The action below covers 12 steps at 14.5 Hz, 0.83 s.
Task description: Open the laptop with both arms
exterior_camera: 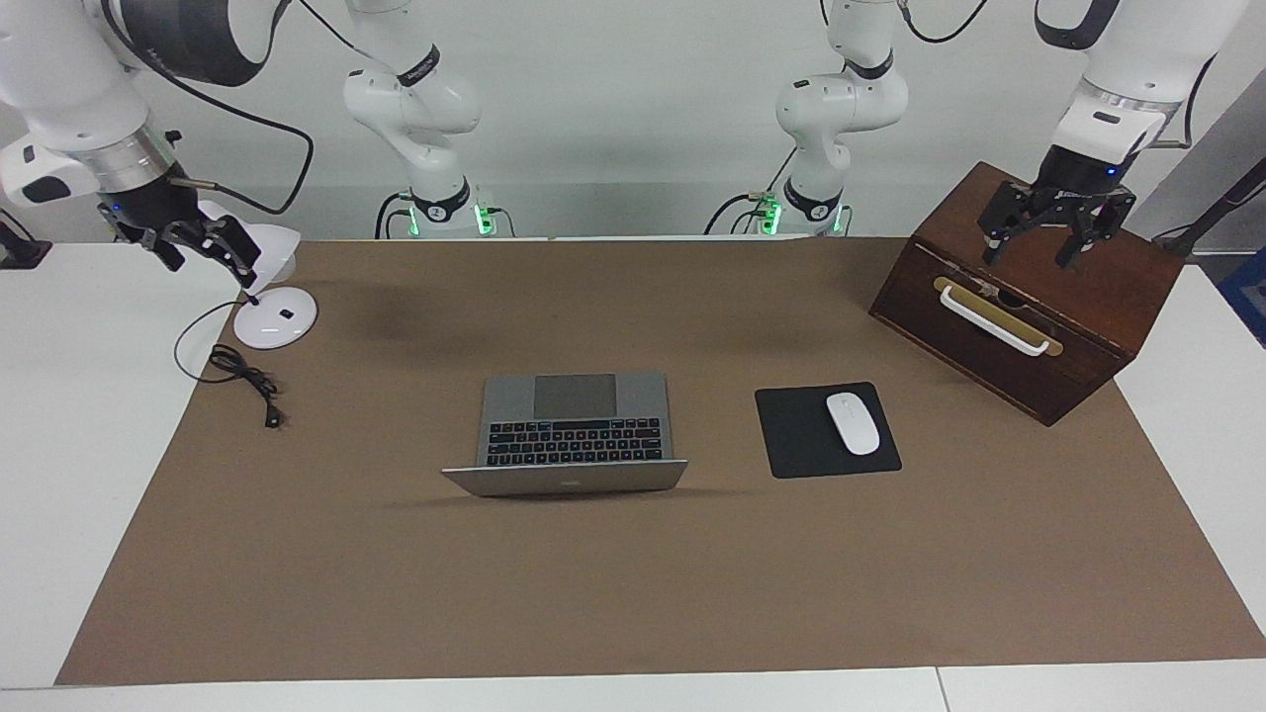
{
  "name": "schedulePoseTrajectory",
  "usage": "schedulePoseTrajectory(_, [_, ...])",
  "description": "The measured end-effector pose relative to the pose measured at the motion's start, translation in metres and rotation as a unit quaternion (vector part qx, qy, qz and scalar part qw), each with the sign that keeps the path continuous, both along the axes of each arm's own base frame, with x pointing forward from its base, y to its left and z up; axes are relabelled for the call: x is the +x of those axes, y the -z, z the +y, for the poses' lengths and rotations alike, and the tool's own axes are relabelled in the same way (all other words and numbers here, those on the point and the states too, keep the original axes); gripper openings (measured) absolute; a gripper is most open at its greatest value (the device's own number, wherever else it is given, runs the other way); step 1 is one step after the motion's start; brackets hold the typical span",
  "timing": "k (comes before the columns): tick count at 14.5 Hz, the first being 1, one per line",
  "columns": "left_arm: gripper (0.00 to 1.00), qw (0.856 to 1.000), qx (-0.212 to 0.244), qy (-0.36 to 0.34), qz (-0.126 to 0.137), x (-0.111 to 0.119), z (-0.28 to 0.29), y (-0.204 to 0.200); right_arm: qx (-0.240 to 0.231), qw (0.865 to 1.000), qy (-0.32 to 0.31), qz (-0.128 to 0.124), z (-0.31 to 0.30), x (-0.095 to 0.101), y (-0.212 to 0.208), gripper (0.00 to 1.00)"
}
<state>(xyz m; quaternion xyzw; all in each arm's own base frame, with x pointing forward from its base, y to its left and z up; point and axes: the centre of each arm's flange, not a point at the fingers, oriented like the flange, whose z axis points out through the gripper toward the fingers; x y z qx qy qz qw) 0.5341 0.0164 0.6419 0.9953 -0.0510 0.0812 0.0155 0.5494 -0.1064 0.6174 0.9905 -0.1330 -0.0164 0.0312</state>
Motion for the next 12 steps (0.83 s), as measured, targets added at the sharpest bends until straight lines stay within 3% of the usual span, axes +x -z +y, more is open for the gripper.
schedulePoseTrajectory(8, [1.0,0.999,-0.001,-0.003,0.05,0.038,0.005,0.044,0.0,1.0,0.0,-0.002,0.0,0.0,0.0,1.0])
schedulePoseTrajectory(12, [1.0,0.999,-0.001,-0.005,0.042,0.04,0.007,0.039,0.0,1.0,-0.001,-0.002,0.001,0.001,0.0,1.0])
